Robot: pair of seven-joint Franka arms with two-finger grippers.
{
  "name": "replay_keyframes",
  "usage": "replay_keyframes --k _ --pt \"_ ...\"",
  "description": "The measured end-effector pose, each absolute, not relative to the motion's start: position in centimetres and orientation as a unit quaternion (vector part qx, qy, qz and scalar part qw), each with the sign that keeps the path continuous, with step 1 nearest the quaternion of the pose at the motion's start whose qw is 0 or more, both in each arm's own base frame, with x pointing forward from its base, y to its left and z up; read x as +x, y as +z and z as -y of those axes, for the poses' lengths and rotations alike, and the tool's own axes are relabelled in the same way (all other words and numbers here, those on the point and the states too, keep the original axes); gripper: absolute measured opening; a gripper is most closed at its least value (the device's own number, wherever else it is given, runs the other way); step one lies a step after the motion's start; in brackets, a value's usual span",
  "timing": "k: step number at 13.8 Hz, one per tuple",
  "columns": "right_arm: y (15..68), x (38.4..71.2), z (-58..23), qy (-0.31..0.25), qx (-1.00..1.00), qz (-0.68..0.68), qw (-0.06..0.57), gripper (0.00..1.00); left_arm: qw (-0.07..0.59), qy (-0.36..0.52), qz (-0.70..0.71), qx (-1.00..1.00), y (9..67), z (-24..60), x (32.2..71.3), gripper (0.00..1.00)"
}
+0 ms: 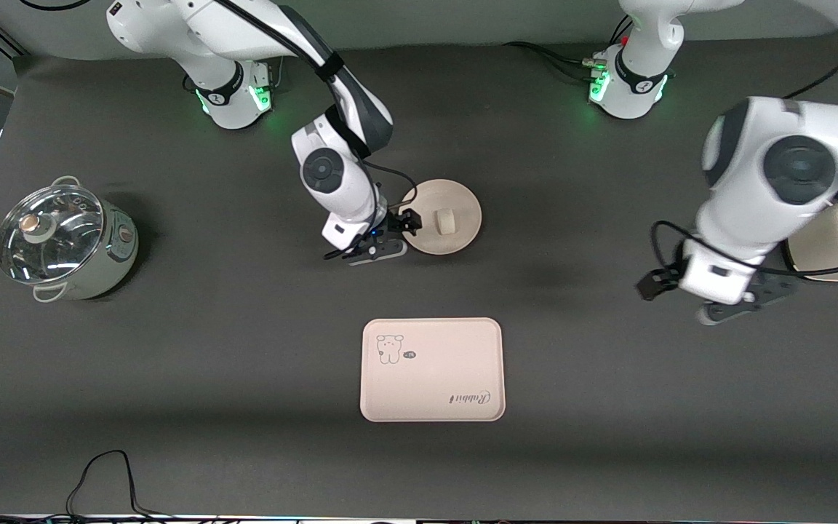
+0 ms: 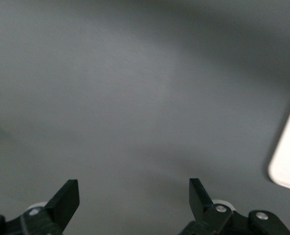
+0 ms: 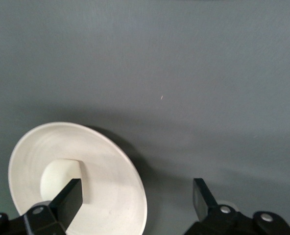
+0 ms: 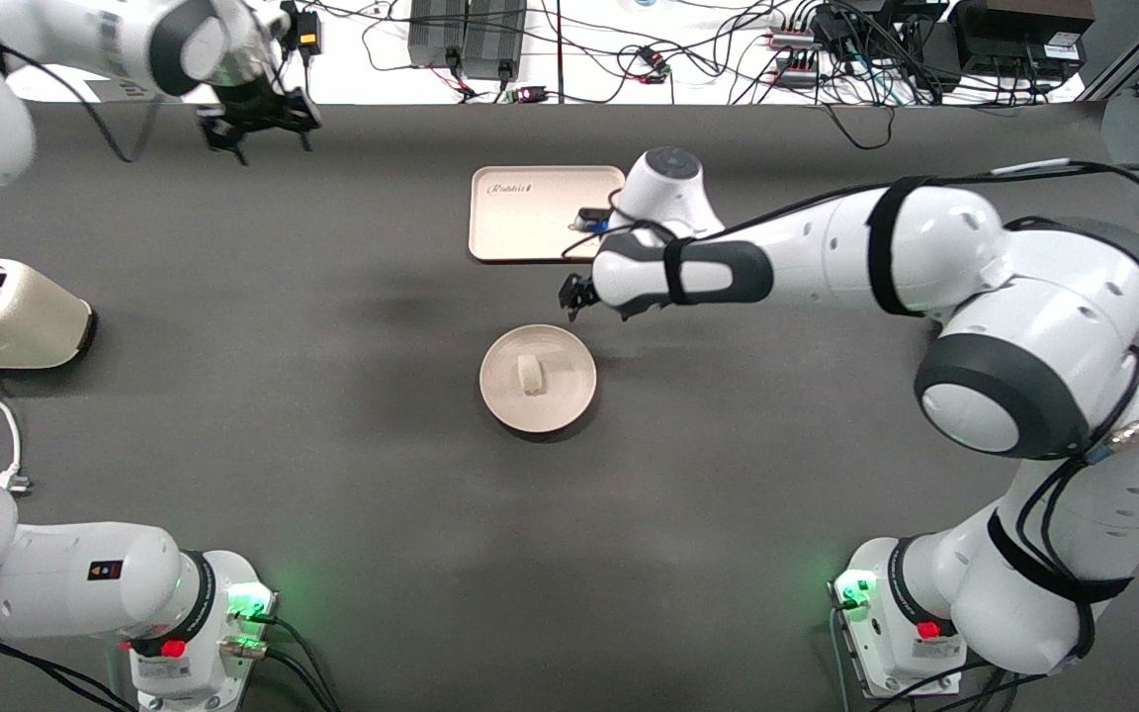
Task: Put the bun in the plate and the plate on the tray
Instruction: 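Grasp the plate rim with the right gripper while the left gripper withdraws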
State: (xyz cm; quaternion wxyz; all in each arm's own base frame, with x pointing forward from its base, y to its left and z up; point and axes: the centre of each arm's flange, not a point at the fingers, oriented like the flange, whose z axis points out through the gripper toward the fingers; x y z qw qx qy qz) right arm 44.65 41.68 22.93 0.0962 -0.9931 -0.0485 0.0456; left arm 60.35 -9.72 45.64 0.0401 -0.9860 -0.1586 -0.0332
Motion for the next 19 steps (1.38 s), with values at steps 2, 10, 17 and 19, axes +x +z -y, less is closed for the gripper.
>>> replay_keyframes --k 2,10,17,19 --pt "20.8 43.8 -42.1 0.056 -0.994 0.05 0.085 1.0 0.045 -0.033 0.148 -0.987 46.8 6.9 60.3 1.0" --pt "17.5 41.9 -43.0 0.075 -0.994 0.054 0.063 0.69 0.026 -0.016 0.096 -0.995 55.5 0.9 57.4 1.0" --pt "18.3 42.3 -43.3 0.075 -0.994 0.037 0.066 0.08 0.01 -0.007 0.073 -0.997 58.4 -1.1 57.2 1.0" --pt "18.4 42.4 -43.5 0.075 -0.994 0.034 0.067 0.06 0.01 -0.008 0.072 -0.997 58.6 -1.1 57.2 1.0"
